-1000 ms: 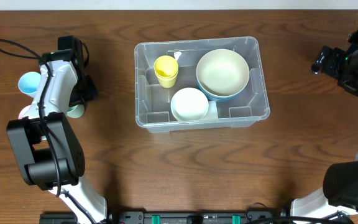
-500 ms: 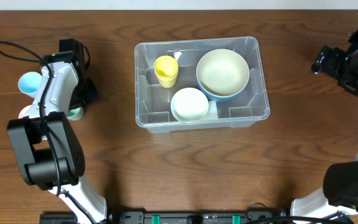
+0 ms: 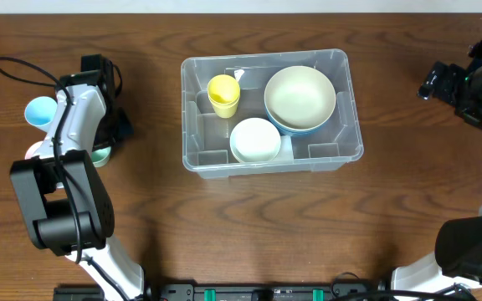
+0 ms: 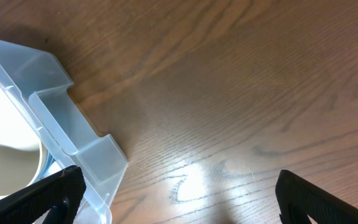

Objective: Pack container
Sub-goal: 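Grip the green cup rim with the left gripper and lift it, then carry the green cup with the left gripper over the stacked yellow cups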

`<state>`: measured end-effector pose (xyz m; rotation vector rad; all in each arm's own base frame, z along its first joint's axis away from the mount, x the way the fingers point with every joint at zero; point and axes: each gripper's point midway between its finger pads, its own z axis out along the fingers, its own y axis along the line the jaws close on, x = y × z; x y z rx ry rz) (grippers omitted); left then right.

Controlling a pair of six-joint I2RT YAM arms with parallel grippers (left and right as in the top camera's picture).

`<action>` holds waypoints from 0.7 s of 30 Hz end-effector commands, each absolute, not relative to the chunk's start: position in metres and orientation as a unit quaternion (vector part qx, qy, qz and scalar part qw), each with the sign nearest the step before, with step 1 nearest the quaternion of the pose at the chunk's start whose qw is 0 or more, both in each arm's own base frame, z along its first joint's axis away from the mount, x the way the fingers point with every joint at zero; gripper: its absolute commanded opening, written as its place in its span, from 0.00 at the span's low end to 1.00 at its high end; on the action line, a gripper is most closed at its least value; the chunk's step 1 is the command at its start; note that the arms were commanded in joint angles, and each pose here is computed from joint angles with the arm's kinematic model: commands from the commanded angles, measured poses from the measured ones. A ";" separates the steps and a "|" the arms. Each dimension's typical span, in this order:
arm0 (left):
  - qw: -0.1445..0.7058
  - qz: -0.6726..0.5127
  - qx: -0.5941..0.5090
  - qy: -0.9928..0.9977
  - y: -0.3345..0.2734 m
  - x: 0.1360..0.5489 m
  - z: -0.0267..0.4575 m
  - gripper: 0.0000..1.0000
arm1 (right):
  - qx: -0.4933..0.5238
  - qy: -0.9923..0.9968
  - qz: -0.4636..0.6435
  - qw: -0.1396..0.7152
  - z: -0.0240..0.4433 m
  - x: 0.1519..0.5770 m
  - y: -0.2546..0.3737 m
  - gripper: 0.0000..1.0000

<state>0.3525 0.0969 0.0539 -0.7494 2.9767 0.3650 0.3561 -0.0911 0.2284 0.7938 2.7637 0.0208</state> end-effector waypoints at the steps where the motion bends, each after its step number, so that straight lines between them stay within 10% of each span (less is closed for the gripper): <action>1: 0.063 0.101 -0.254 0.960 0.095 0.359 0.083 0.06 | 0.279 0.950 0.008 0.141 0.234 0.357 -0.092 0.99; 21: 0.337 -0.064 -0.008 0.939 -0.062 0.371 0.260 0.06 | 0.279 0.950 0.008 0.141 0.234 0.357 -0.092 0.99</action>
